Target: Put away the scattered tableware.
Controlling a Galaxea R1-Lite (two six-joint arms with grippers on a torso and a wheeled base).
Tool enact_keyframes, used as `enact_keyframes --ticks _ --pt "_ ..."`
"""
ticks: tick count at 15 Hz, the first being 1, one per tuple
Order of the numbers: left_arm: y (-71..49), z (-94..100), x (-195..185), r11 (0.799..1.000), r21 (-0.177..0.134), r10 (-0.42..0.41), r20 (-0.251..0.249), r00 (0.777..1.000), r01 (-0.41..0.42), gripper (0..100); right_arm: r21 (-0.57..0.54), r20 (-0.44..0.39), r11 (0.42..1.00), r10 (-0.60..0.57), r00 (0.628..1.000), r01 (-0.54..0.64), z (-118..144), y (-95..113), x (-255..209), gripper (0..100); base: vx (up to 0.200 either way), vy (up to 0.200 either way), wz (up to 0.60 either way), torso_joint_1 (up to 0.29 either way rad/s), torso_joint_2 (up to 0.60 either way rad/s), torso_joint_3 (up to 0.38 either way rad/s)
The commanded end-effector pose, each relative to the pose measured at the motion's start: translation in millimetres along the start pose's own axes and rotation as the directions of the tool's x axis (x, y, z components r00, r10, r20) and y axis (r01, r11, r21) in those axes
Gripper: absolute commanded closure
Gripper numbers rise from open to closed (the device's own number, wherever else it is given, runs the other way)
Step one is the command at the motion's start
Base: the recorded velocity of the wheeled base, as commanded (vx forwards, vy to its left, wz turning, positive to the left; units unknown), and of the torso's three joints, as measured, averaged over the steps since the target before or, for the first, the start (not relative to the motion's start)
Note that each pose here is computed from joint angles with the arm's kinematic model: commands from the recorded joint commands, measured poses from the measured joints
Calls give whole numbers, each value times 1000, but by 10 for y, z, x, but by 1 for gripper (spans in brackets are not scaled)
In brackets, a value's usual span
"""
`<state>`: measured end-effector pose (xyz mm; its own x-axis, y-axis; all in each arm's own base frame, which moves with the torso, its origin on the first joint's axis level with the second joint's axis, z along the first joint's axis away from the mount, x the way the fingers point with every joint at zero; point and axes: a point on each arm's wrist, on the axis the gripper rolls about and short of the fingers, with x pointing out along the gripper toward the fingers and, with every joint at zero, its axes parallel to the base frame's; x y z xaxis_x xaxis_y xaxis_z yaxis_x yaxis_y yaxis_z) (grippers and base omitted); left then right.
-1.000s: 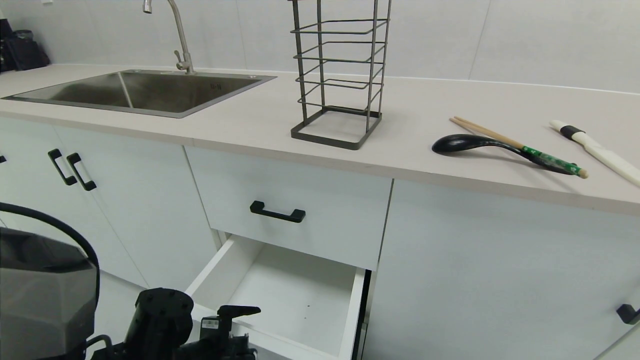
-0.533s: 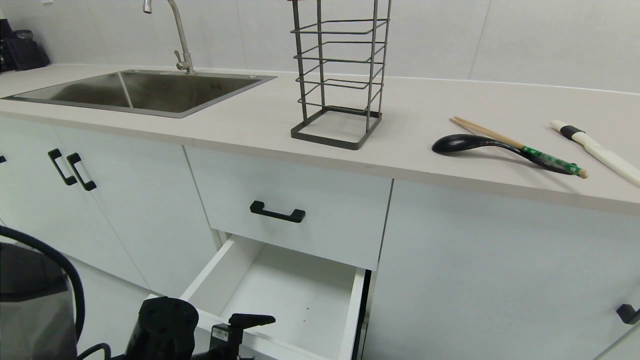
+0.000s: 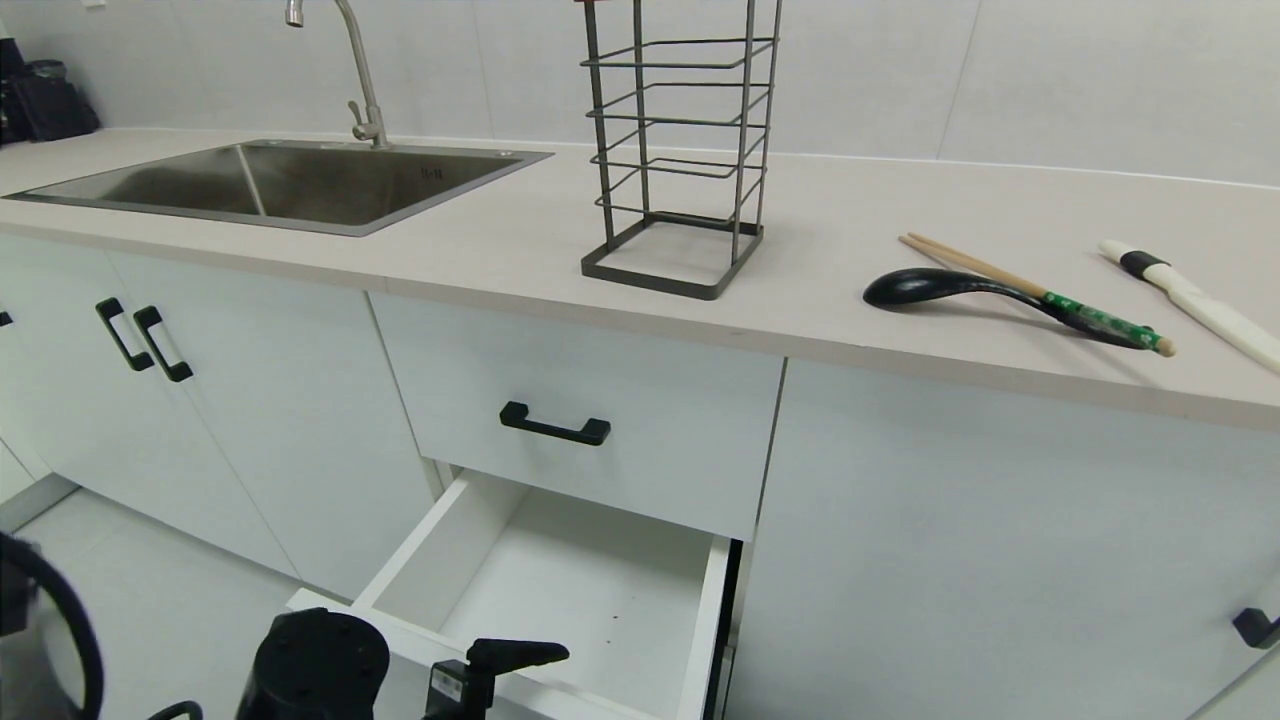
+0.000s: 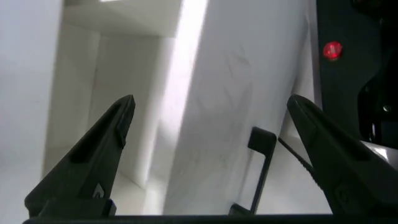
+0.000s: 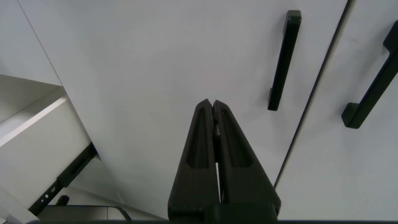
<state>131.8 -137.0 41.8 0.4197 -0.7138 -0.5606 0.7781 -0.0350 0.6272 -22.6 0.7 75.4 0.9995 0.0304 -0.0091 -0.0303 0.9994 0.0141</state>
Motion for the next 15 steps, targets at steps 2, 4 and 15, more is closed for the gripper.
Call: enact_keyframes --ticks 2,4,15 --pt "-24 234 -216 998 59 16 97 995 -22 0 0 -2 1000 0 1000 0 0 0 1 100 0 0 0 0 0 0" --pt "-41 338 -342 998 55 22 151 988 -30 0 0 -2 1000 0 1000 0 0 0 1 100 0 0 0 0 0 0" --pt "766 9 -874 514 -578 622 -258 740 -634 0 0 -2 1000 0 1000 0 0 0 1 100 0 0 0 0 0 0"
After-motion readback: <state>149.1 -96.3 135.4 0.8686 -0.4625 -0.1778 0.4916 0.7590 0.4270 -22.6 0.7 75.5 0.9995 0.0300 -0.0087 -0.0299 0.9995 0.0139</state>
